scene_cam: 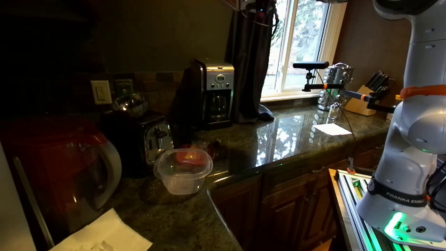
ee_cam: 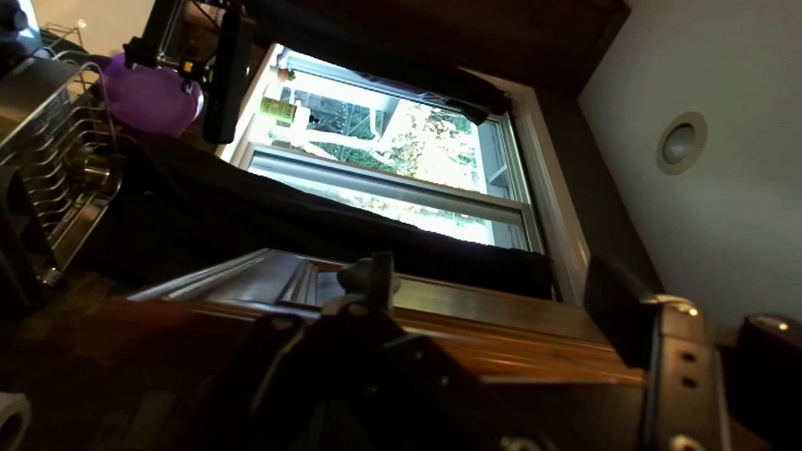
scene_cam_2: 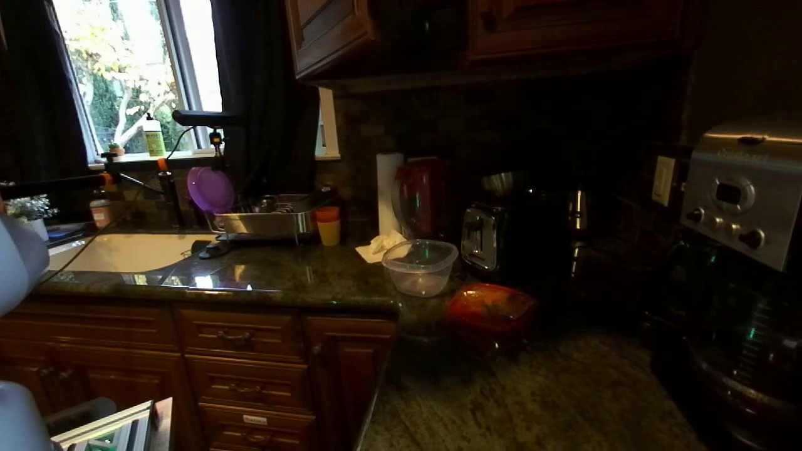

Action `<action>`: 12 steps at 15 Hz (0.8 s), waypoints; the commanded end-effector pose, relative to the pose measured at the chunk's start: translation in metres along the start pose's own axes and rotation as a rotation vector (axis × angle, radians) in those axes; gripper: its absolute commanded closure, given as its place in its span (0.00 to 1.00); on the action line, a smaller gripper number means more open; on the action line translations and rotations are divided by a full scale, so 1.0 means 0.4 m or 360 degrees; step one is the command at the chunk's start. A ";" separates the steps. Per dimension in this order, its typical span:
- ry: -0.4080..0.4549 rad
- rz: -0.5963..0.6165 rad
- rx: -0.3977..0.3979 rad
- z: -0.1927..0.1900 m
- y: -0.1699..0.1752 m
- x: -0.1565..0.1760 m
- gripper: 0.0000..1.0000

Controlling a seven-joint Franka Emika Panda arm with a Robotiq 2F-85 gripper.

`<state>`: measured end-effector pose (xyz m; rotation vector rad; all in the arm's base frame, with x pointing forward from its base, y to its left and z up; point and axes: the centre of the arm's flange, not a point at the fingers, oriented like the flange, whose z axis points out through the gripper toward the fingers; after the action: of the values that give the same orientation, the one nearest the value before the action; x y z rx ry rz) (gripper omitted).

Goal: Open the top left cabinet door

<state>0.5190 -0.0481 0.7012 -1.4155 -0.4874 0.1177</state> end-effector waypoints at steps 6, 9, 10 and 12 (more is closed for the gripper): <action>0.0058 0.0274 0.0090 -0.058 0.066 0.147 0.00; 0.0093 0.0311 0.0067 -0.085 0.072 0.176 0.00; 0.0113 0.0311 0.0052 -0.082 0.067 0.185 0.00; 0.0148 0.0287 0.0014 -0.062 0.054 0.199 0.00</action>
<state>0.5885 -0.0433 0.6810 -1.4101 -0.2998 0.2183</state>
